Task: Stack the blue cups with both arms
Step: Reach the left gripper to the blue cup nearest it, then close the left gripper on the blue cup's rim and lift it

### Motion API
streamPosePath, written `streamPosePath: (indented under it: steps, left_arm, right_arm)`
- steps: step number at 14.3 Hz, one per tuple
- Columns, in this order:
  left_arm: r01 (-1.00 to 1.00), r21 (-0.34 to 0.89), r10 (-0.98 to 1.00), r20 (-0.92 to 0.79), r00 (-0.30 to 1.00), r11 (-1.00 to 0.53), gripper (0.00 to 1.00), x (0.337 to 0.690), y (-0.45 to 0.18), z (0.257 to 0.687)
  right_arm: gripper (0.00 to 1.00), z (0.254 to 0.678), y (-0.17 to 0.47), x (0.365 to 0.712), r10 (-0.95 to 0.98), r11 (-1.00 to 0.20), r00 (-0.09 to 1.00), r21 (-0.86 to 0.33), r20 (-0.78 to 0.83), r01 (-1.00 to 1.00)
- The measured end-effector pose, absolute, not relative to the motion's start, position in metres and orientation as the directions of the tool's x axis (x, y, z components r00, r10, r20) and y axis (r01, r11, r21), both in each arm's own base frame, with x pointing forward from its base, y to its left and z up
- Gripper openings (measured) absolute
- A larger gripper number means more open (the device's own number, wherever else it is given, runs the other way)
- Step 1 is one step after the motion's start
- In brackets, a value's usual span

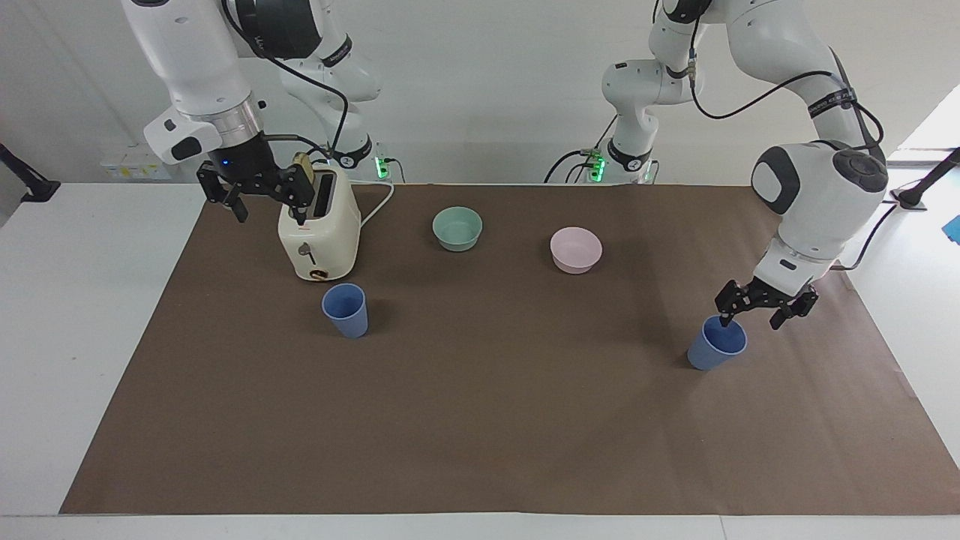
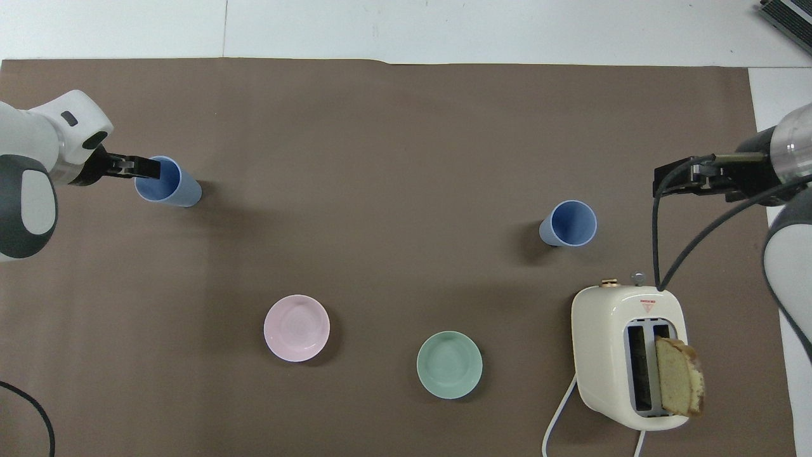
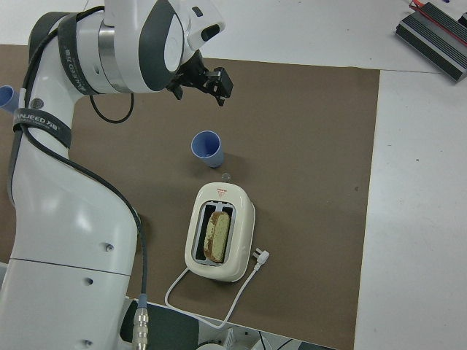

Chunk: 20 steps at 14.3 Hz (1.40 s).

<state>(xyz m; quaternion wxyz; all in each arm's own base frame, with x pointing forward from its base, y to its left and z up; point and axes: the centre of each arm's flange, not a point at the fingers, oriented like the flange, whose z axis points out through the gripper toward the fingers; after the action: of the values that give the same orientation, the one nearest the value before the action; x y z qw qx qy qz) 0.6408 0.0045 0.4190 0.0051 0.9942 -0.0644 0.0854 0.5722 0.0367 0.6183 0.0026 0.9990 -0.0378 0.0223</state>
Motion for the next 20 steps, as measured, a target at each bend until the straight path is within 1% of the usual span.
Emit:
streamPosePath:
  steps: [5,6,7,9,10,11,16,17,20]
  left_arm:
    - [-0.103,0.001,-0.101,0.152,0.983,-0.995,1.0,0.647,0.021,0.39]
    - [-0.101,0.006,-0.099,0.147,0.984,-0.995,0.94,0.647,0.02,0.386]
    - [-0.093,0.02,-0.09,0.146,0.985,-0.995,0.94,0.647,0.019,0.38]
    - [-0.082,0.036,-0.077,0.134,0.988,-0.996,0.8,0.643,0.018,0.37]
    - [-0.08,0.039,-0.075,0.126,0.989,-0.996,0.8,0.64,0.018,0.366]
    - [-0.079,0.04,-0.074,0.119,0.99,-0.996,0.71,0.638,0.019,0.363]
    - [-0.079,0.042,-0.073,0.113,0.991,-0.996,0.11,0.633,0.018,0.362]
    - [-0.08,0.046,-0.074,0.116,0.991,-0.996,0.04,0.633,0.016,0.365]
    - [-0.084,0.05,-0.077,0.122,0.989,-0.995,0.04,0.632,0.009,0.377]
  right_arm:
    - [1.0,0.613,0.036,0.569,-0.076,-0.997,0.997,0.007,0.033,-0.076]
    - [1.0,0.612,0.037,0.567,-0.076,-0.997,0.997,0.008,0.03,-0.076]
    - [1.0,0.611,0.037,0.566,-0.076,-0.997,0.997,0.009,0.028,-0.076]
    - [1.0,0.611,0.037,0.565,-0.076,-0.997,0.997,0.01,0.027,-0.076]
    - [1.0,0.611,0.037,0.564,-0.076,-0.997,0.997,0.01,0.026,-0.077]
    - [1.0,0.61,0.036,0.564,-0.076,-0.997,0.997,0.01,0.026,-0.077]
    - [1.0,0.61,0.036,0.564,-0.077,-0.997,0.997,0.01,0.026,-0.077]
    - [1.0,0.61,0.036,0.564,-0.077,-0.997,0.997,0.01,0.027,-0.078]
    - [1.0,0.611,0.036,0.563,-0.078,-0.997,0.997,0.01,0.028,-0.078]
